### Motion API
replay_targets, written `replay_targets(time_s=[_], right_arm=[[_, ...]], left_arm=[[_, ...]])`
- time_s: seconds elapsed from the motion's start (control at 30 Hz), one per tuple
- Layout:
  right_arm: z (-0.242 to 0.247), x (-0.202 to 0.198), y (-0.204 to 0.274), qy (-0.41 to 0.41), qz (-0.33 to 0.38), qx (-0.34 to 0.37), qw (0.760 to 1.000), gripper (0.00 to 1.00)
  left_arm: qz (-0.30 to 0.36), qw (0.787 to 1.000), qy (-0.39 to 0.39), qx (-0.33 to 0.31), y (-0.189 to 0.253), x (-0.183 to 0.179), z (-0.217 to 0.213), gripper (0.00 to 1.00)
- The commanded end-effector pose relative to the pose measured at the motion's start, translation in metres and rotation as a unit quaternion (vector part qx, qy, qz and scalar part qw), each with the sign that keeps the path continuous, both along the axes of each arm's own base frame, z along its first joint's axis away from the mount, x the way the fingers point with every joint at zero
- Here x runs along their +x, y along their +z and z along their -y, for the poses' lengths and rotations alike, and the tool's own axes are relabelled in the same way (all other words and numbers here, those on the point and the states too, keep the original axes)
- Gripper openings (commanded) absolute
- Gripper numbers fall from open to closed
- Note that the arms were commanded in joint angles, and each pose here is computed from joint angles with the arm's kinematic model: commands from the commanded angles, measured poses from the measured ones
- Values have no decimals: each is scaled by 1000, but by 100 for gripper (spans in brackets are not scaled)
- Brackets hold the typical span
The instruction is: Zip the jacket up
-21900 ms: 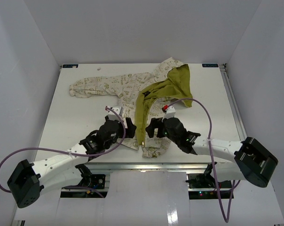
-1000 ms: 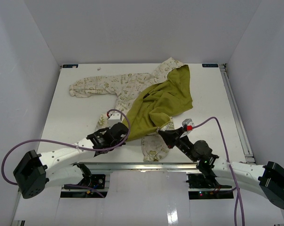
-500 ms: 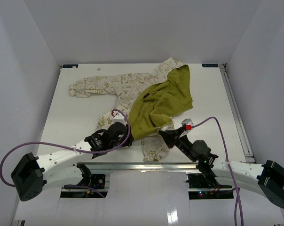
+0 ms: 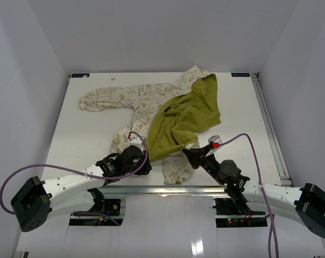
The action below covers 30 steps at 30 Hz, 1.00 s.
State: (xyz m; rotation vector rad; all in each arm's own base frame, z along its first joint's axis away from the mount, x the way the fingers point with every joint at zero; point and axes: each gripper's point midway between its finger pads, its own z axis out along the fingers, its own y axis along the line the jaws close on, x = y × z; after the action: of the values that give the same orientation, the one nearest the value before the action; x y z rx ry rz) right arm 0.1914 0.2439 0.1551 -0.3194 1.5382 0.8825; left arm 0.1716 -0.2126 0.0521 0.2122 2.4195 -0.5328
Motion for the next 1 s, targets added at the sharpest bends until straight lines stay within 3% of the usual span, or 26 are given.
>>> replay_targets(time_s=[0.0,0.27,0.37,0.6,0.97], right_arm=[[14,-2,-28,-17,-14,-20,1000,8],[17,0,-32,-26,-19,-23,999,8],[17,0,-34,-27,-22,-25,999,8],[19,-1,-33,-27,-20,-22,999,8],[17,-3,-32,-22,-20,-19,999,8]], left_arm=[[30,997,-41,-60,32,-5,16,54],[34,996,-29,-78,52,-11,8,58],[48,995,12,-88,62,-4,-1,57],[42,994,84,-52,52,6,-21,44],[10,998,13,-57,20,-1,10,47]])
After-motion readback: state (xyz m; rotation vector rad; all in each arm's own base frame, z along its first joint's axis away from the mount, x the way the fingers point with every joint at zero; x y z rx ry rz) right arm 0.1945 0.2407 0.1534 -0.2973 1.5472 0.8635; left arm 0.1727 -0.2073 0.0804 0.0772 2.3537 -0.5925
